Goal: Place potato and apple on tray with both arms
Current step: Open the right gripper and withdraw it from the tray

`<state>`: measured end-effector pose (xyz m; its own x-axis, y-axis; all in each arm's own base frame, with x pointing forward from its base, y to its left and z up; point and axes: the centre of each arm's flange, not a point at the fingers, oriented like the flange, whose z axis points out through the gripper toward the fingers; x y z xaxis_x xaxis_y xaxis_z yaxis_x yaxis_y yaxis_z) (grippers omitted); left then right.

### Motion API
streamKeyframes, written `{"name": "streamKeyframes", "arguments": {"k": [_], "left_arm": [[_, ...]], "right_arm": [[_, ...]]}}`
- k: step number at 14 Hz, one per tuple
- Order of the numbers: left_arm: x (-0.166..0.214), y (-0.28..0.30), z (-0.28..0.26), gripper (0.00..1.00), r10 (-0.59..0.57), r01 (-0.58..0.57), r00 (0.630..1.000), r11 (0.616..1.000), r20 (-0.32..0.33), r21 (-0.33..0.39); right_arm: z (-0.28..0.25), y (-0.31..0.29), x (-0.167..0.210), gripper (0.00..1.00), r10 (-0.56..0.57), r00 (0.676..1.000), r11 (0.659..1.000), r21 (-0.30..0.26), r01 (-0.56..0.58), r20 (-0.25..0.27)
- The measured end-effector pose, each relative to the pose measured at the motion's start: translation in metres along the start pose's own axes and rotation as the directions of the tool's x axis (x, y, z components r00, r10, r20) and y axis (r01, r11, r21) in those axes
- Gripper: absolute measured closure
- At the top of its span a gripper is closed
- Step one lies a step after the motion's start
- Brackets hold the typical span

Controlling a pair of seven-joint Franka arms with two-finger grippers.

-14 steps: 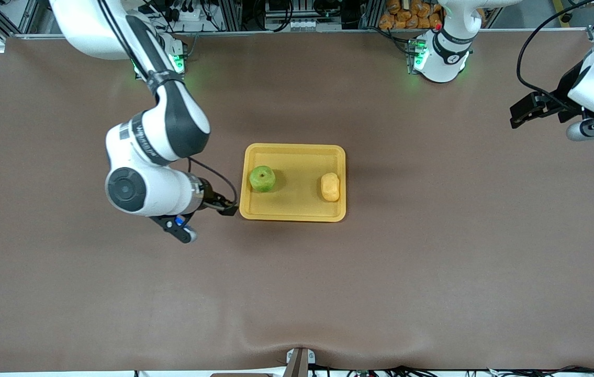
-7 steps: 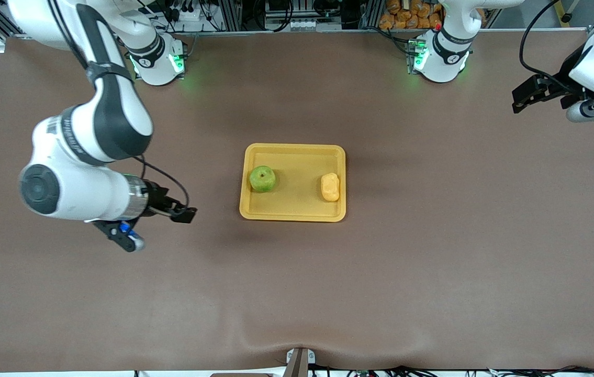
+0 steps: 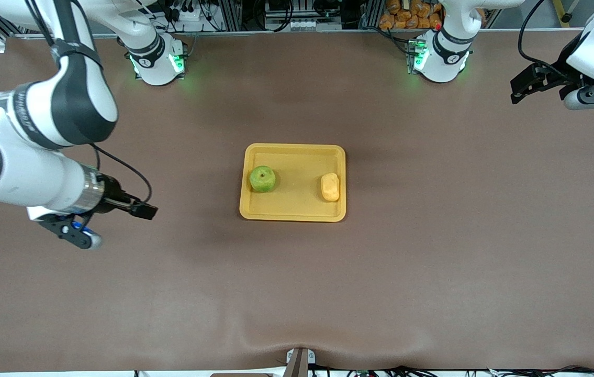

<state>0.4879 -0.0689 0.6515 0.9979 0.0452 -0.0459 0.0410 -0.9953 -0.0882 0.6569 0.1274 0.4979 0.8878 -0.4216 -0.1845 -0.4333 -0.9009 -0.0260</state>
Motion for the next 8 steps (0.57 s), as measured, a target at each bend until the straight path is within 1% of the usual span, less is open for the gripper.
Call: {"name": "streamKeyframes", "arguments": {"k": [2,4,8], "left_arm": [[0.0,-0.001,0.0,0.0,-0.002,0.002,1.0,1.0,0.0,0.0],[0.0,-0.001,0.0,0.0,-0.003,0.003,1.0,1.0,0.0,-0.001],[0.0,-0.002,0.0,0.0,-0.003,0.003,1.0,1.0,0.0,-0.001]], "right_arm": [[-0.011,0.03,0.01,0.0,-0.032,0.999,0.999,-0.003,0.032,0.02],[-0.023,0.06,0.02,0.0,-0.035,0.999,0.999,0.004,0.035,0.028],[-0.049,0.099,0.022,0.0,-0.084,0.996,0.996,0.021,0.084,0.028]]}}
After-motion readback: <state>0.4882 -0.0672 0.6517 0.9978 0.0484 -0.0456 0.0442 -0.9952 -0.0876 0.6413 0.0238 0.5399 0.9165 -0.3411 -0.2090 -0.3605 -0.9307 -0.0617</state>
